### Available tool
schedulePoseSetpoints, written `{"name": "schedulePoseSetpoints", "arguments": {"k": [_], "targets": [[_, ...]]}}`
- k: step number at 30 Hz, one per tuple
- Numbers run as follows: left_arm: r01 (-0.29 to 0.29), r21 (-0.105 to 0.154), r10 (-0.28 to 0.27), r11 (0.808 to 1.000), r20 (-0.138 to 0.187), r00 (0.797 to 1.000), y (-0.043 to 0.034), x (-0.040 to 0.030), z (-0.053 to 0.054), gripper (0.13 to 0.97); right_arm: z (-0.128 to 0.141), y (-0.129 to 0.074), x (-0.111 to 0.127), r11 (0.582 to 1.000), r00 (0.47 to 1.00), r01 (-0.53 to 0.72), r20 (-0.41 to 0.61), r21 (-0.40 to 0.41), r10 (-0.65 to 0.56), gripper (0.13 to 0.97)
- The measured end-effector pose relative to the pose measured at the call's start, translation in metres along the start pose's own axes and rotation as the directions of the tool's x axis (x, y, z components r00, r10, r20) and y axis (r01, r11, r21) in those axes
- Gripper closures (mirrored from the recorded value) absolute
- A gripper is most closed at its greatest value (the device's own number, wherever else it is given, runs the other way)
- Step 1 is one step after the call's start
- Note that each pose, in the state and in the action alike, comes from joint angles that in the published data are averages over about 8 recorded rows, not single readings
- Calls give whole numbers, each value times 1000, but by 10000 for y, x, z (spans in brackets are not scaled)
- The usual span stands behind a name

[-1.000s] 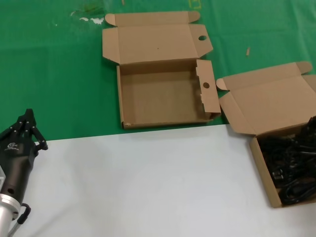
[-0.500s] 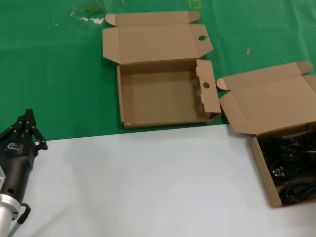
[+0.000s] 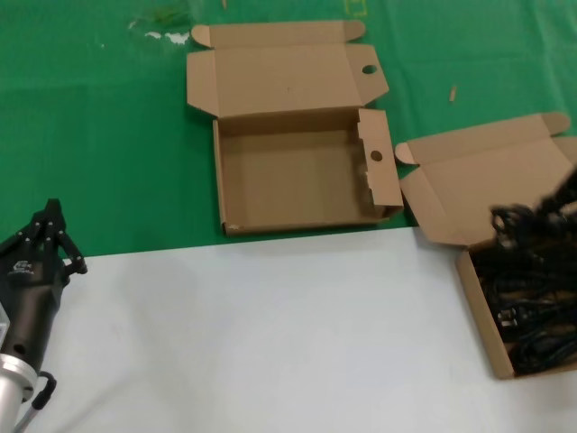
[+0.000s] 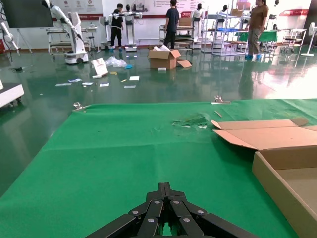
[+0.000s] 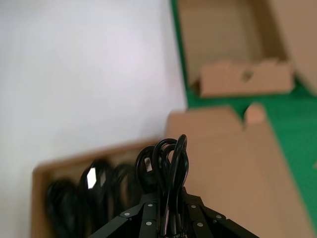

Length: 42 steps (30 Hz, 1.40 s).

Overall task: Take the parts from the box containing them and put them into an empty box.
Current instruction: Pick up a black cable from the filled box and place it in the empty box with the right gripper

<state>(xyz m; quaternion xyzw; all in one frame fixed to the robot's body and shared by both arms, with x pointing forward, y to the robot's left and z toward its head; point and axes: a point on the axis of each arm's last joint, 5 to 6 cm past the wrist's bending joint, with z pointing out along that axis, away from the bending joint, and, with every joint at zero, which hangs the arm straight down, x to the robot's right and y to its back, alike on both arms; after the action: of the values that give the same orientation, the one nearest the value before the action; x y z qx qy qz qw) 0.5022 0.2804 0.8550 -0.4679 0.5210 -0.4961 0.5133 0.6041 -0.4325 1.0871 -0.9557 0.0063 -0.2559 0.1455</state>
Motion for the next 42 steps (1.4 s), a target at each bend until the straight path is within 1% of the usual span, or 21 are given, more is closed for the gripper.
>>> {"name": "schedulePoseSetpoints", "arguments": {"k": [6, 11, 14, 17, 23, 27, 30, 36, 42], "targets": [[0, 0, 0, 1000, 0, 1000, 0, 0, 0, 957, -121, -492, 303, 996, 997, 42, -66, 85, -36, 896], [0, 0, 0, 1000, 0, 1000, 0, 0, 0, 957, -44, -921, 562, 983, 989, 101, -124, 152, -83, 896], [0, 0, 0, 1000, 0, 1000, 0, 0, 0, 957, 84, -1170, 717, 973, 982, 135, -154, 187, -107, 896], [0, 0, 0, 1000, 0, 1000, 0, 0, 0, 957, 274, -1407, 861, 963, 976, 161, -178, 218, -124, 896], [0, 0, 0, 1000, 0, 1000, 0, 0, 0, 957, 701, -1767, 1023, 949, 974, 175, -186, 261, -129, 896], [0, 0, 0, 1000, 0, 1000, 0, 0, 0, 957, 972, -1915, 1057, 946, 977, 169, -175, 276, -124, 896], [0, 0, 0, 1000, 0, 1000, 0, 0, 0, 957, 1156, -1970, 1066, 946, 978, 167, -169, 278, -123, 896], [0, 0, 0, 1000, 0, 1000, 0, 0, 0, 957, 1455, -1993, 1064, 948, 977, 169, -173, 270, -125, 896], [0, 0, 0, 1000, 0, 1000, 0, 0, 0, 957, 1630, -1997, 1050, 947, 977, 161, -183, 277, -112, 882]]}}
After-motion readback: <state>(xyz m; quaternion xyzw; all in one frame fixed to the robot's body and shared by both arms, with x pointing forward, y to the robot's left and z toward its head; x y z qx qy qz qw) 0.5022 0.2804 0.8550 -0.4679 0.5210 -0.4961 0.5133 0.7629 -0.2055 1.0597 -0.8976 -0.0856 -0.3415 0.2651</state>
